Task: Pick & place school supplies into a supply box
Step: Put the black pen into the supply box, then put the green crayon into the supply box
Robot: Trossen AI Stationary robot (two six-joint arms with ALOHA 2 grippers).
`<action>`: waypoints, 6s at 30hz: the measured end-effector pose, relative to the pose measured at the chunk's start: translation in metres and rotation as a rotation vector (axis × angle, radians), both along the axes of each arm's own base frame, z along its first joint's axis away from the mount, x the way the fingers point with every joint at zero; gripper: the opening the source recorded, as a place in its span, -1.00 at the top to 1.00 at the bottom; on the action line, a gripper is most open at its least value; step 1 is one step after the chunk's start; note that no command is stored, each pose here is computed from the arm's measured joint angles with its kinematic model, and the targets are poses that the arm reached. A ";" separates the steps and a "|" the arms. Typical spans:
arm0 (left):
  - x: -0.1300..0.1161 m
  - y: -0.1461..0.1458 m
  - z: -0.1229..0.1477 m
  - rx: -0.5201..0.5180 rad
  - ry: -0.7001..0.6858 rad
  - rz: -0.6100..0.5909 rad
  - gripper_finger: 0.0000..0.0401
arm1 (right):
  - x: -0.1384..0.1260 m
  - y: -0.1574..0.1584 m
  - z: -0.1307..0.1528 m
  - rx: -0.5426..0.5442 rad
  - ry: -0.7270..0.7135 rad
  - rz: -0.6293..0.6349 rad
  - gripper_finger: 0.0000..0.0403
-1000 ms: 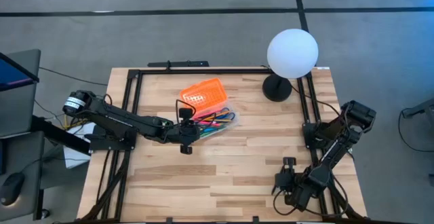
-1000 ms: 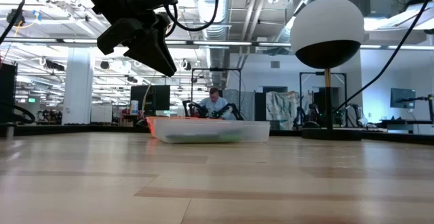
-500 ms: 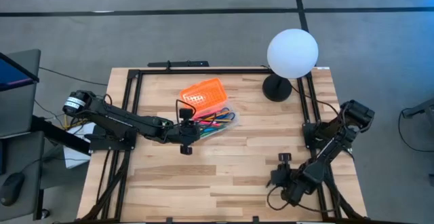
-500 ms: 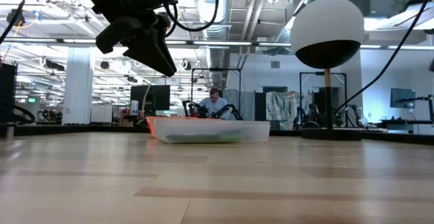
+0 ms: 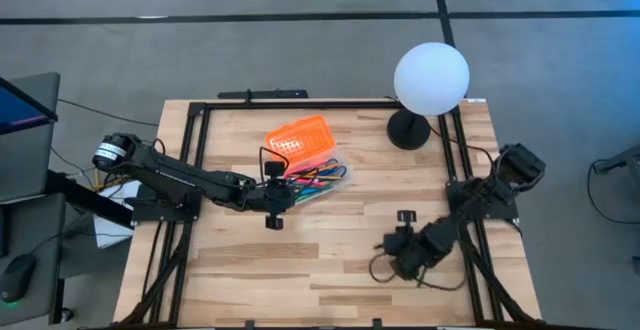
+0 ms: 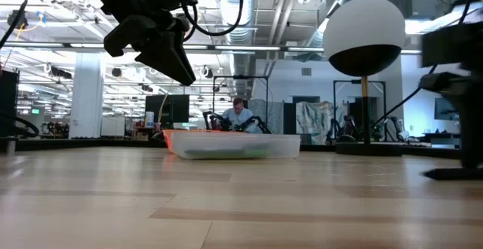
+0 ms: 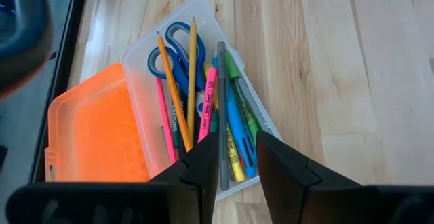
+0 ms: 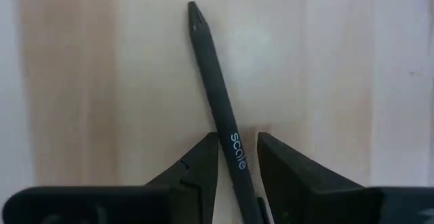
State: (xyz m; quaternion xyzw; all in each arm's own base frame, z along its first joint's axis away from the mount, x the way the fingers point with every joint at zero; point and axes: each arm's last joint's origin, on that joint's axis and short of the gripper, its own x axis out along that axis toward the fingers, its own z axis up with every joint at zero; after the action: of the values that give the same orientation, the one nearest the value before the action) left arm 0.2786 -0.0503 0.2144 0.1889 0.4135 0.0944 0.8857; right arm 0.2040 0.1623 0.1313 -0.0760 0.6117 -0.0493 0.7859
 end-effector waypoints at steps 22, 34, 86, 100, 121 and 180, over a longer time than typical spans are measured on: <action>-0.016 -0.040 -0.002 0.024 -0.035 0.029 0.53 | 0.045 -0.062 0.001 0.010 0.011 0.032 0.95; -0.032 -0.060 -0.002 0.110 -0.092 0.118 0.53 | 0.063 -0.067 0.018 -0.196 -0.051 0.225 0.99; -0.057 -0.051 -0.007 0.298 -0.103 0.324 0.53 | 0.157 -0.192 0.031 -0.236 -0.466 0.277 0.99; -0.057 -0.051 -0.007 0.288 -0.107 0.330 0.53 | 0.105 -0.152 0.074 -0.105 -0.231 0.244 1.00; -0.049 -0.039 -0.004 0.389 -0.120 0.361 0.53 | 0.003 0.001 0.059 0.222 0.003 0.057 1.00; -0.048 -0.054 -0.007 0.200 -0.140 0.320 0.53 | -0.053 0.059 0.017 0.337 0.117 -1.097 0.31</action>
State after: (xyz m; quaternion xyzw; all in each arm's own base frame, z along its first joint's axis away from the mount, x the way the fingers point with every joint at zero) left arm 0.2310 -0.1047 0.2077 0.2007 0.3645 0.2875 0.8627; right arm 0.1511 0.2214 0.1486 0.3759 0.6034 -0.3472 0.6115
